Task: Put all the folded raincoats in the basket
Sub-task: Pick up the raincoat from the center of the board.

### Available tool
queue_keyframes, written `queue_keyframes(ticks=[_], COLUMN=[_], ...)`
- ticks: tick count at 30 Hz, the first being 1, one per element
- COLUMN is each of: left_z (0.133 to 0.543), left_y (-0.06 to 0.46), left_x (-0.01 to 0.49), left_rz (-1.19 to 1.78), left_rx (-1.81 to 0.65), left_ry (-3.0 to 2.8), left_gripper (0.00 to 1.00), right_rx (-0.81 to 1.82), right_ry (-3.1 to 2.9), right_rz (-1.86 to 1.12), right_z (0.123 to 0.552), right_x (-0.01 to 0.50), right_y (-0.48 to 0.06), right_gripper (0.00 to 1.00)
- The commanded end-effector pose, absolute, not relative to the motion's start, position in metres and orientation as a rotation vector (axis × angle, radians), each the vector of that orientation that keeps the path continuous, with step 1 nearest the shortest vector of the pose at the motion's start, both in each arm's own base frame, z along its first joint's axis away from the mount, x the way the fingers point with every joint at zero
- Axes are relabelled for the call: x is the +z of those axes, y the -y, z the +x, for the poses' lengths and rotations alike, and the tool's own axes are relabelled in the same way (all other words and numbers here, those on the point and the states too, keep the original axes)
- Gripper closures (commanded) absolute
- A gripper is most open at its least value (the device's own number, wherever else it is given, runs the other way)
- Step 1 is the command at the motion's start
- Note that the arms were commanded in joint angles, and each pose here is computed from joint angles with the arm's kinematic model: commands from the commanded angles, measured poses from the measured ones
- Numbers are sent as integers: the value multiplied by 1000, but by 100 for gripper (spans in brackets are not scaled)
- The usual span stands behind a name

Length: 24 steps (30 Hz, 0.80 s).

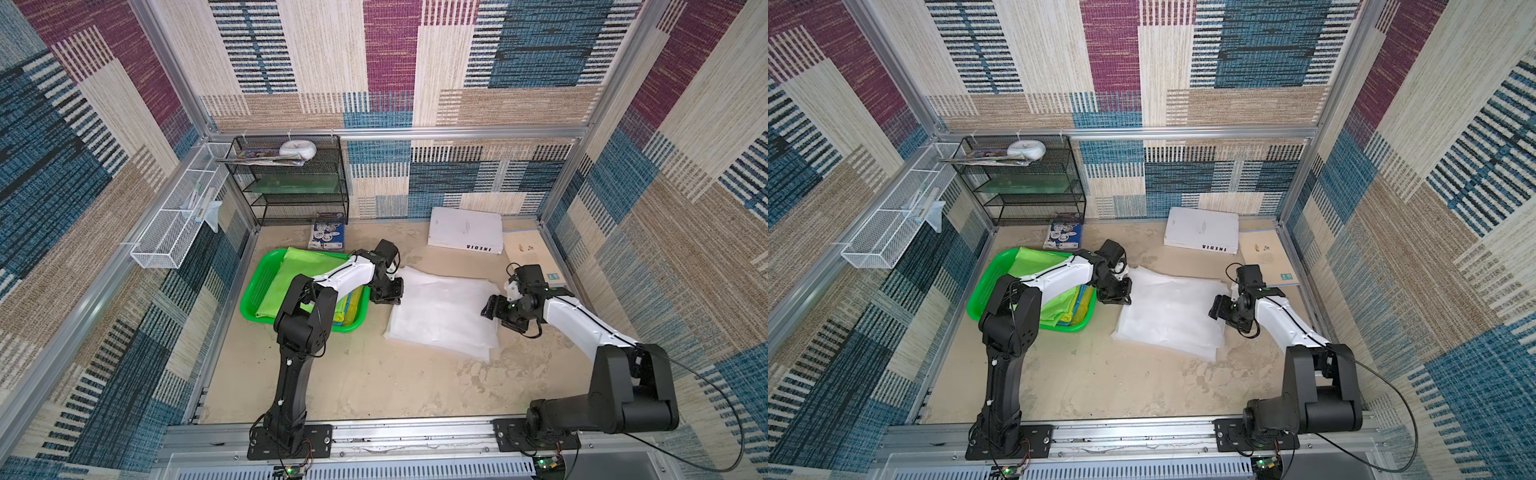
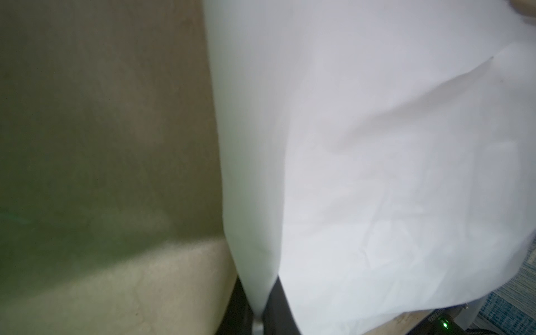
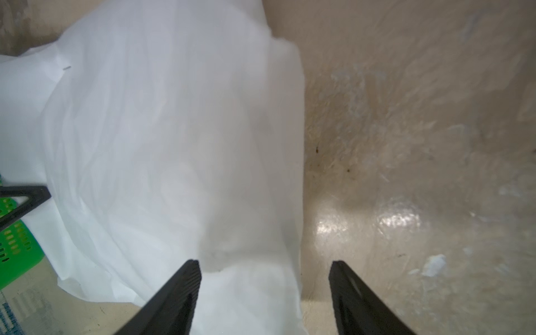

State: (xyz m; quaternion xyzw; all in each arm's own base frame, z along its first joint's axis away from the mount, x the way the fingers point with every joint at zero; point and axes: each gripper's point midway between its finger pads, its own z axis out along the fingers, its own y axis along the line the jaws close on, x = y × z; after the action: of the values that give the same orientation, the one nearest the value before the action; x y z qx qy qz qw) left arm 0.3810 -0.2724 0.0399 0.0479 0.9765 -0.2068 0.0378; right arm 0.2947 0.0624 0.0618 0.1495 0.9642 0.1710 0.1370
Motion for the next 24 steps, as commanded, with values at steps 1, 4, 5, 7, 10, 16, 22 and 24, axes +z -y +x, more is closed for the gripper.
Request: queue_keyframes(ticks=[1,4,5,7,10,16,22,24], left_z=[380,381,381,381,381,381,382,381], left_y=[259,258,258,258,259,260,261,261], left_x=[37,35,34,33,31,30,29,30], left_rz=[137,145,147,149,150,153,157,161], left_rx=[-536,-523,-525,-523,-528,-537,-539,-540], left_ry=[-3022,-3025,-3027,-3030,-3034,-3034,-3034,-3035], left_gripper=[100,100,100,100,100,100,100,100], right_rx=[566,588,616,701,792,962,1006,1012], right_ry=[-2776,-2786,-2784,-2771,-2737,-2732,-2705,-2692], right_rz=[429,450,452,462,474,503,529,525], right_z=[299,300,301,303,307,305,303,304], right_x=[57,45,43,40,38,25,25,30], right_y=[-71,-70,-72,-77,-82,-89,-87,-86], right_gripper=[25,26,27,29,33,48,64,73])
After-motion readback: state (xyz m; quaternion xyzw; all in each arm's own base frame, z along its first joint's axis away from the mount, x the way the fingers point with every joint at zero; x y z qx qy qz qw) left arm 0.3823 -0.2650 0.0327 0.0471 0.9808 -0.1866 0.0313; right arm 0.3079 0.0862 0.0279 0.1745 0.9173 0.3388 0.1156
